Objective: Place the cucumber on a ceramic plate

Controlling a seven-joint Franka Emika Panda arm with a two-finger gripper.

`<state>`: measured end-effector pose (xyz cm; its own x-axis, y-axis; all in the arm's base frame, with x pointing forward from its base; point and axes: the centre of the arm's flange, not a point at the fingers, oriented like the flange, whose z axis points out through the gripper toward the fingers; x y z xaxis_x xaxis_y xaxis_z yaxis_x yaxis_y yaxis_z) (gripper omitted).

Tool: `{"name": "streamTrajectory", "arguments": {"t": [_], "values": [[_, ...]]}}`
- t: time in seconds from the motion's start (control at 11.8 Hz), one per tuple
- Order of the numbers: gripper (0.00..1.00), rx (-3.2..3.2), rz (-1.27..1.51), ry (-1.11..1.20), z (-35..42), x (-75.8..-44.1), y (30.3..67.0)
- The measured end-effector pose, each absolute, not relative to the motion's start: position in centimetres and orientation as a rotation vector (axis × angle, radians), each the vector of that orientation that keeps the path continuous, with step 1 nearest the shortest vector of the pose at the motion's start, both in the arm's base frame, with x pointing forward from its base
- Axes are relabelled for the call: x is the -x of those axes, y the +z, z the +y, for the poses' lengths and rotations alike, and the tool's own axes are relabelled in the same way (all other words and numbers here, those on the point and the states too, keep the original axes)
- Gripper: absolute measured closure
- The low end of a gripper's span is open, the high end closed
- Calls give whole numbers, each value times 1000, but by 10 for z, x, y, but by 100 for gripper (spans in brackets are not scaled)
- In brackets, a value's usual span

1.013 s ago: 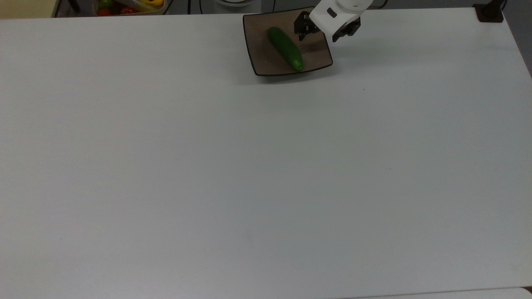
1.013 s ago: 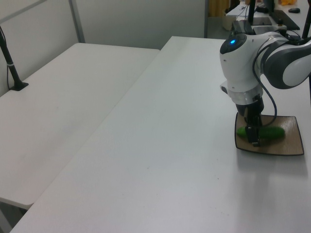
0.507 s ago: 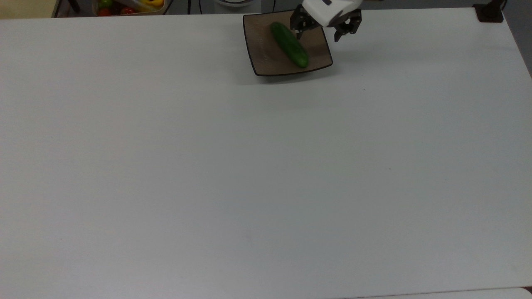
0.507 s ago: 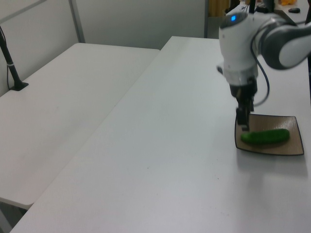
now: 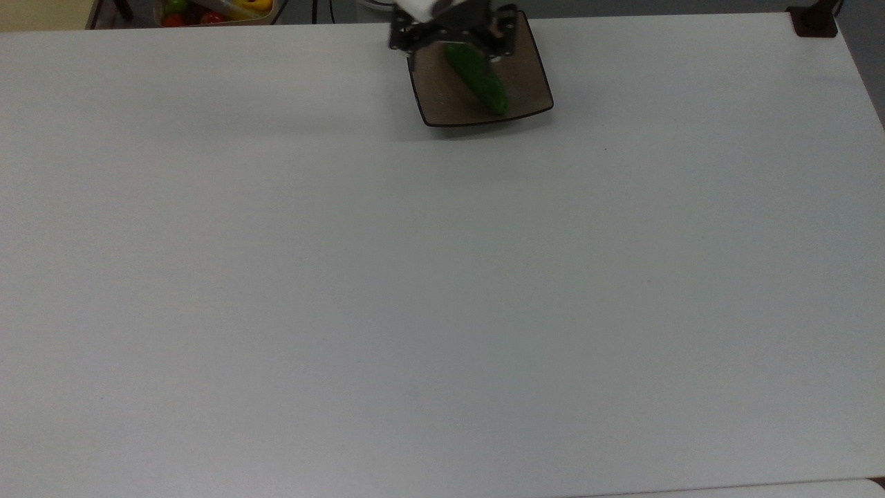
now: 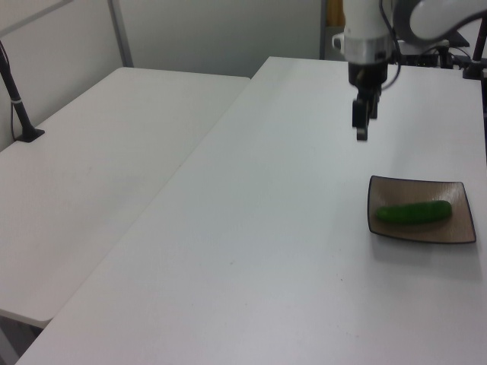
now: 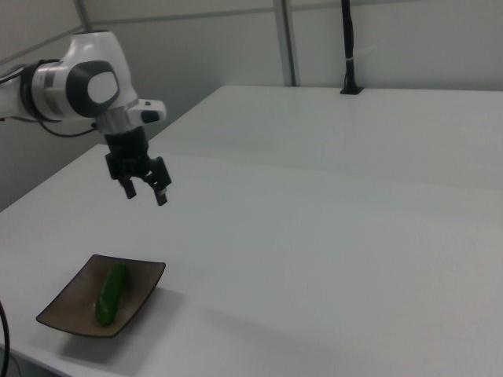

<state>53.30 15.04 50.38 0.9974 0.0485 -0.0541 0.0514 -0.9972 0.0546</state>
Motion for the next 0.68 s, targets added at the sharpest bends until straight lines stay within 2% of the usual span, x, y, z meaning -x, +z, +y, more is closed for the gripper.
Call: {"name": "streamTrajectory", "arguments": {"t": [0.42, 0.68], "values": [[0, -3192, 119, 33, 74, -557, 540], [0, -3191, 119, 48, 67, -559, 544]]}}
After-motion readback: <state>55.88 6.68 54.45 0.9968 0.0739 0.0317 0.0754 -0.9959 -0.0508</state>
